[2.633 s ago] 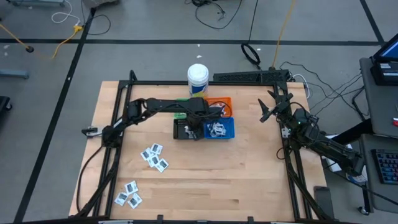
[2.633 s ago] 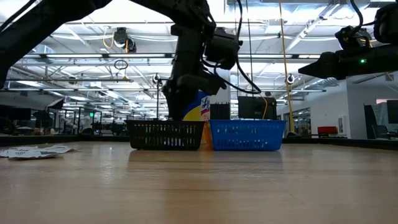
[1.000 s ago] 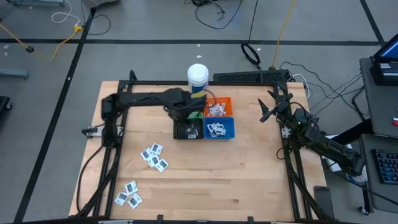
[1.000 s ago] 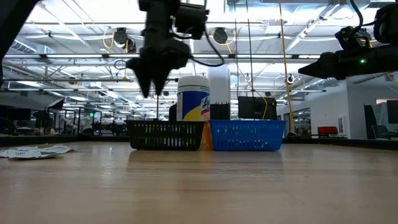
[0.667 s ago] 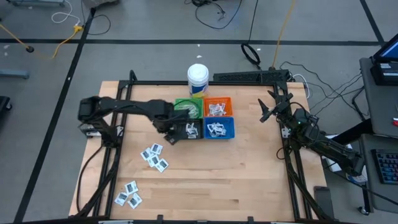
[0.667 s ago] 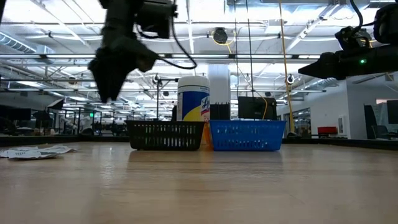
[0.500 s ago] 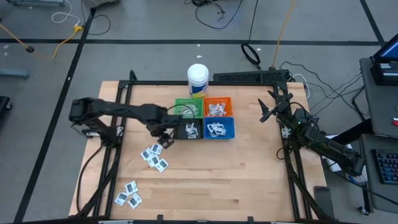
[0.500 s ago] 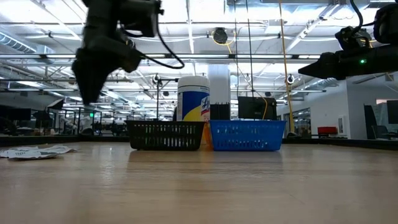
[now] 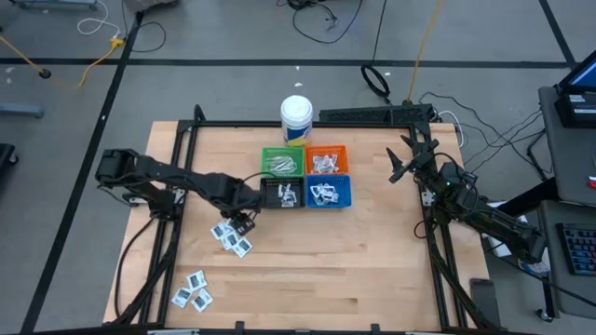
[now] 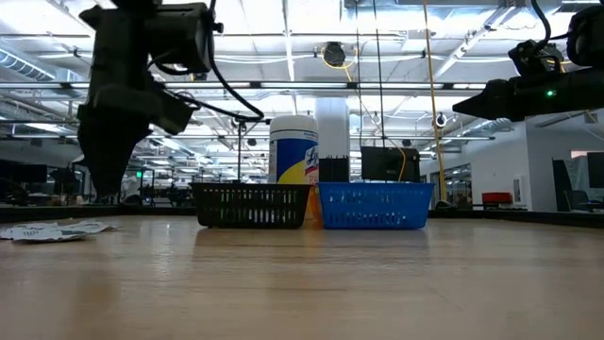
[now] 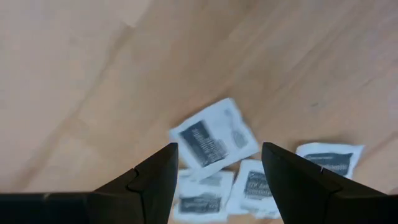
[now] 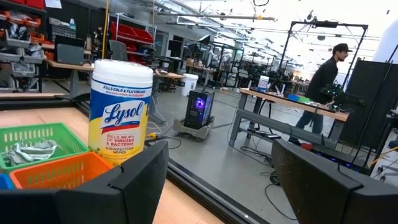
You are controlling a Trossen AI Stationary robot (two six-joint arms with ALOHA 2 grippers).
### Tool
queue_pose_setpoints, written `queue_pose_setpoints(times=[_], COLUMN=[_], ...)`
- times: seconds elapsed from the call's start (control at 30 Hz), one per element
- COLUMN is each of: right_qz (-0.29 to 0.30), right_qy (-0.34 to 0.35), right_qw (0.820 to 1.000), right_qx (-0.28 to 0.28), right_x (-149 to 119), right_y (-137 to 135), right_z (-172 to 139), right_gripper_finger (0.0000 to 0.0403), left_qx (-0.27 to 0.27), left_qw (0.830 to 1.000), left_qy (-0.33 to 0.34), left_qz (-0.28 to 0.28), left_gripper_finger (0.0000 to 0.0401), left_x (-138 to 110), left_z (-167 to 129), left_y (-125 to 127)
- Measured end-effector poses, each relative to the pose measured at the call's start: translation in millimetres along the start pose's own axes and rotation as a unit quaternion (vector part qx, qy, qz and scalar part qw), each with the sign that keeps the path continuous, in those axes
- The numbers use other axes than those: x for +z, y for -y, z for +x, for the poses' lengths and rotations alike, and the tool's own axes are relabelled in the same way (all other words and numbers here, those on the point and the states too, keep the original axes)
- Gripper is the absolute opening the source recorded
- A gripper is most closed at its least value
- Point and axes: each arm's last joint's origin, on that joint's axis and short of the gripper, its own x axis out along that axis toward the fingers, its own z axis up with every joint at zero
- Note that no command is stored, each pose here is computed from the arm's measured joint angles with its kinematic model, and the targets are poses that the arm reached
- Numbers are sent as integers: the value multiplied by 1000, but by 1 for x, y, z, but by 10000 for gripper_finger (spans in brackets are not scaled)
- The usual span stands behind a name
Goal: Pick & Place First Aid Supplies
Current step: Put the black towelette pack into the black basket
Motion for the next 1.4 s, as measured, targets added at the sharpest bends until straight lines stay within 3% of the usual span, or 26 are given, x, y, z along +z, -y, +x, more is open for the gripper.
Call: queue_pose_setpoints(times=[0.53, 0.63, 0.9, 0.97, 1.13, 1.4], right_qz=[0, 0, 0, 0, 0, 0], right_qy=[0, 0, 0, 0, 0, 0], right_qw=[1000, 1000, 1000, 1000, 1000, 1000], right_qx=[0, 0, 0, 0, 0, 0], right_x=[0, 0, 0, 0, 0, 0], right_y=[0, 0, 0, 0, 0, 0], right_z=[0, 0, 0, 0, 0, 0], right_gripper_finger=[279, 279, 279, 279, 279, 279], left_qx=[-4, -1, -3, -9, -33, -45], left_qw=[1000, 999, 999, 999, 998, 997], left_qy=[12, 10, 12, 5, -22, -12], left_qz=[23, 32, 38, 37, 46, 59], left_gripper_finger=[228, 193, 33, 13, 22, 18], left_x=[-23, -24, -23, -23, -25, -27], left_z=[45, 46, 47, 46, 35, -13], left_y=[-5, -5, -5, -6, -13, -29])
